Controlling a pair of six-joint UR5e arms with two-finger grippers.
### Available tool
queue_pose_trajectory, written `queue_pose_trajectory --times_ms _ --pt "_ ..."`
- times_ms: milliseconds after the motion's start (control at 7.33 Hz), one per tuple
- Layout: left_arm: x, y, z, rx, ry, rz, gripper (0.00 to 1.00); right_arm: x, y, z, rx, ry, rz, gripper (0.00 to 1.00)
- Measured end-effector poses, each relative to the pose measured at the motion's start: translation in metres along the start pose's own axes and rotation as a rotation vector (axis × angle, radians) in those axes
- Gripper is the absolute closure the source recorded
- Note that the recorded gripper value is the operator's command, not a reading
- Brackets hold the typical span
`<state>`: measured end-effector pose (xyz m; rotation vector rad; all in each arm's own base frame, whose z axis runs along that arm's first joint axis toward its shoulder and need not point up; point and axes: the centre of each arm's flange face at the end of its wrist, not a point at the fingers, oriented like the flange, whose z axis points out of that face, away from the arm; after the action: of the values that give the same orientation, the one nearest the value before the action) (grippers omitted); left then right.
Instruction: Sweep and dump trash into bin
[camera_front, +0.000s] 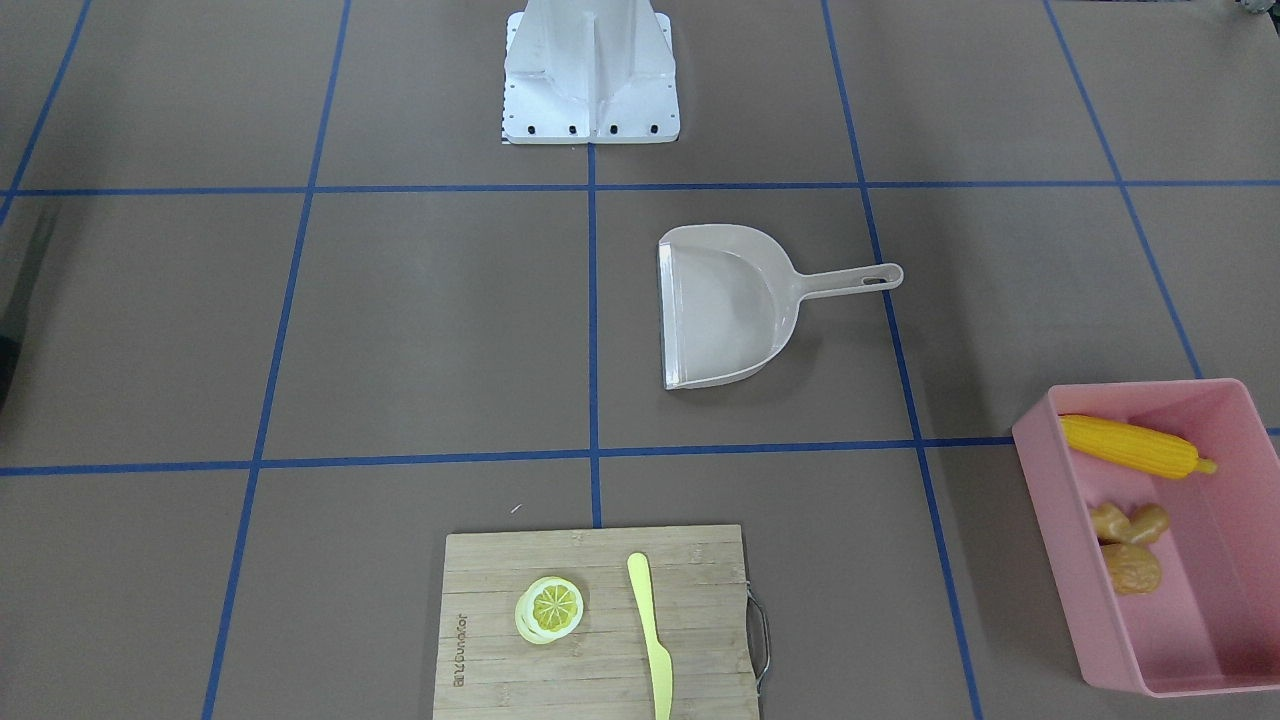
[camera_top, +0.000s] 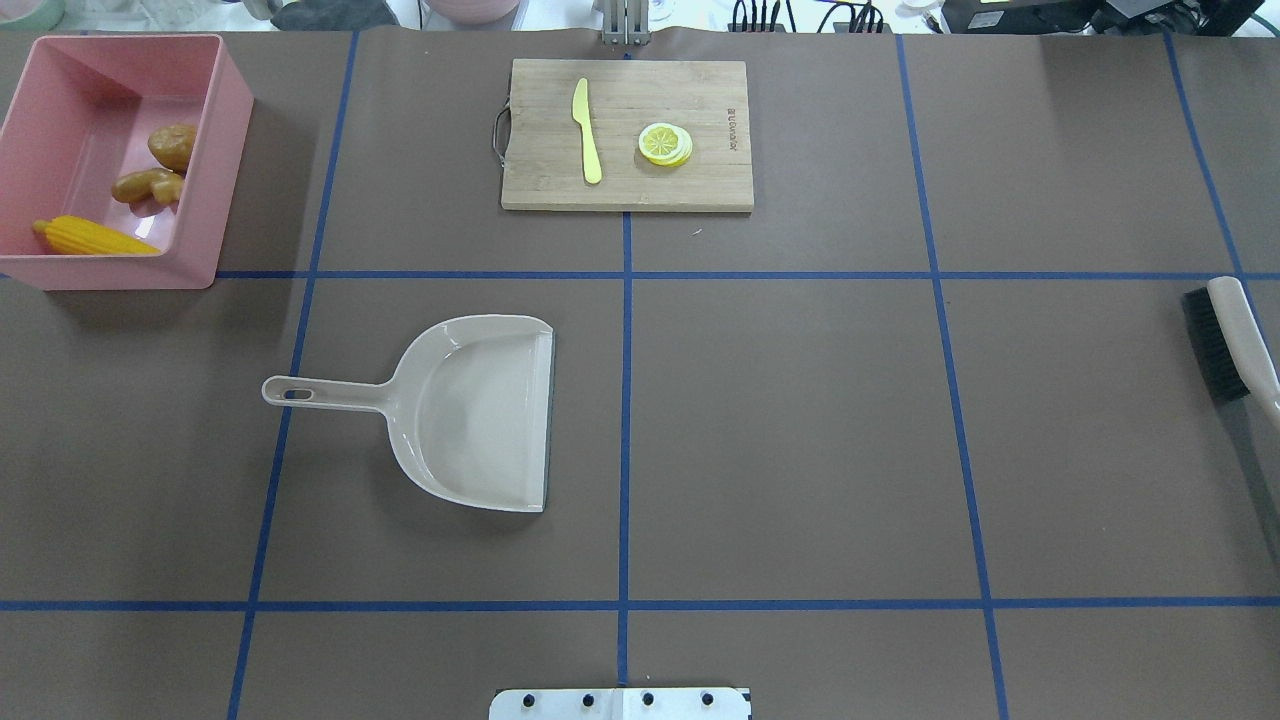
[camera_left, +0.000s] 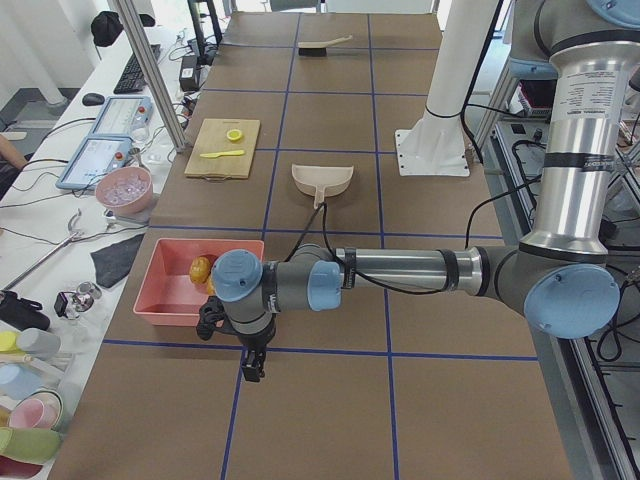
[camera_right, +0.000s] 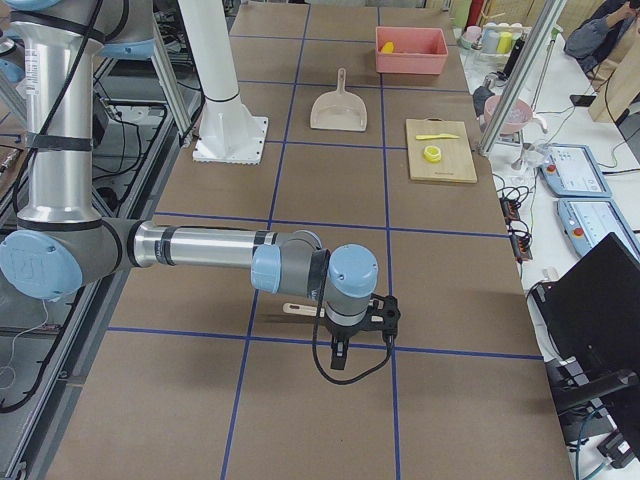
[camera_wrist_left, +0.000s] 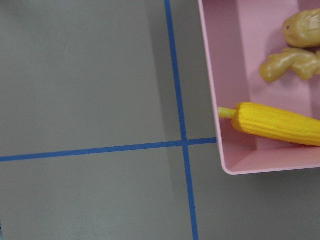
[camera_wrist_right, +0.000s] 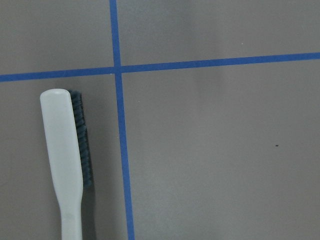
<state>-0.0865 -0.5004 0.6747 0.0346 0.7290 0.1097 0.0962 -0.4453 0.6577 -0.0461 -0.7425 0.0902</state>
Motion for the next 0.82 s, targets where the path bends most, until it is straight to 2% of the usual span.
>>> queue_pose_trajectory --times_ms 273,818 --pt "0.0 0.022 0.007 0.001 0.023 0.013 0.01 -0.014 -0.001 -0.008 0.016 -0.003 0.016 0.0" --pt "0.001 0.023 0.008 0.0 0.027 0.007 0.01 -0.024 -0.003 -0.011 0.022 0.011 -0.014 0.0"
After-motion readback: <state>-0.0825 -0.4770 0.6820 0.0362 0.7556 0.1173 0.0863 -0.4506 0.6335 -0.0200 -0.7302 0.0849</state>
